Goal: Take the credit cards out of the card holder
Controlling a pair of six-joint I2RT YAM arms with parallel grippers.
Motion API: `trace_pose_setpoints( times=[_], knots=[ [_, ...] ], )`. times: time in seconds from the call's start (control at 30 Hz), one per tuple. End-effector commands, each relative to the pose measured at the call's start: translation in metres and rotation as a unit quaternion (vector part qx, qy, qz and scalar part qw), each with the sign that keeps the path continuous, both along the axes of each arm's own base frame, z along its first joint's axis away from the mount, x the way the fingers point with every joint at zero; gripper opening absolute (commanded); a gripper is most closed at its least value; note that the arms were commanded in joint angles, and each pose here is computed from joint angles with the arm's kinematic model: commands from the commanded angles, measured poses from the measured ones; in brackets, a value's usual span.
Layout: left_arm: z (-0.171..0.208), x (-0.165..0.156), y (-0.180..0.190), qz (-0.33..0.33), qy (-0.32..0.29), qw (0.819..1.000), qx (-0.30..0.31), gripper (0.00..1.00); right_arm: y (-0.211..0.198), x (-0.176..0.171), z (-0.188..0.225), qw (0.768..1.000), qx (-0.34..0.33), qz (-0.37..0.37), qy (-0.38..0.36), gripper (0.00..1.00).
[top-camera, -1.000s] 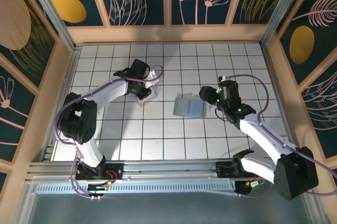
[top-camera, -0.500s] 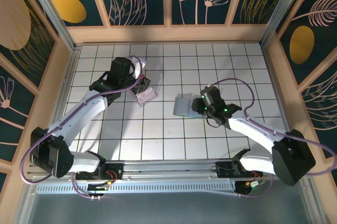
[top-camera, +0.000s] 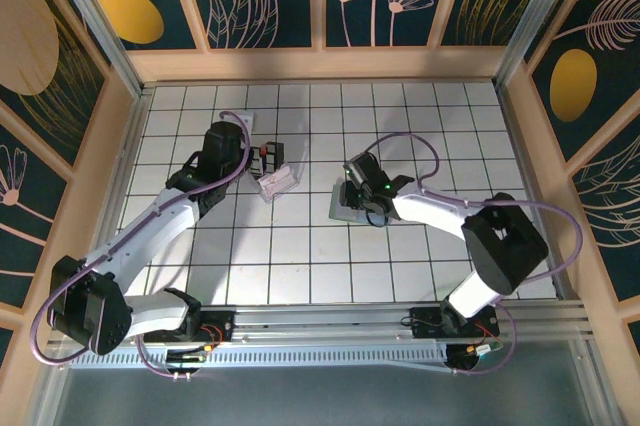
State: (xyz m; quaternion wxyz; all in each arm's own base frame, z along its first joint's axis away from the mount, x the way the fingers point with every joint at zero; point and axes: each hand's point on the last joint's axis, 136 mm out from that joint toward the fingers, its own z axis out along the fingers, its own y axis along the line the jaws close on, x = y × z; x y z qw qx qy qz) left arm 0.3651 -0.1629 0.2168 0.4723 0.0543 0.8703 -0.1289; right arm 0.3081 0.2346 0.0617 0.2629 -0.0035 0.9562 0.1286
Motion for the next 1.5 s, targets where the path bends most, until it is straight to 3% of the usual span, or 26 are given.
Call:
trace_pose_setpoints(
  times=[0.0, 0.37, 0.83, 1.03, 1.27, 1.47],
  knots=[
    [0.010, 0.008, 0.008, 0.046, -0.020, 0.998, -0.041, 0.99, 0.008, 0.013, 0.000, 1.000, -0.016, 0.016, -0.015, 0.46],
    [0.012, 0.010, -0.009, 0.020, -0.018, 0.996, -0.085, 0.99, 0.022, 0.008, -0.028, 0.999, -0.011, 0.045, 0.021, 0.47],
    [0.014, 0.015, -0.013, 0.024, -0.018, 0.994, -0.105, 0.99, 0.048, -0.034, -0.042, 0.986, -0.025, 0.156, 0.055, 0.43],
    [0.012, 0.015, -0.013, 0.025, -0.015, 0.994, -0.101, 0.99, 0.042, -0.036, -0.033, 0.983, -0.073, 0.163, 0.033, 0.53],
    [0.011, 0.014, -0.005, 0.042, -0.018, 0.995, -0.092, 0.99, 0.056, -0.032, -0.001, 0.981, -0.073, 0.180, -0.008, 0.57],
    [0.012, 0.012, 0.001, 0.055, -0.022, 0.994, -0.090, 0.99, 0.054, -0.040, -0.007, 0.980, -0.082, 0.183, 0.005, 0.57]
  ],
)
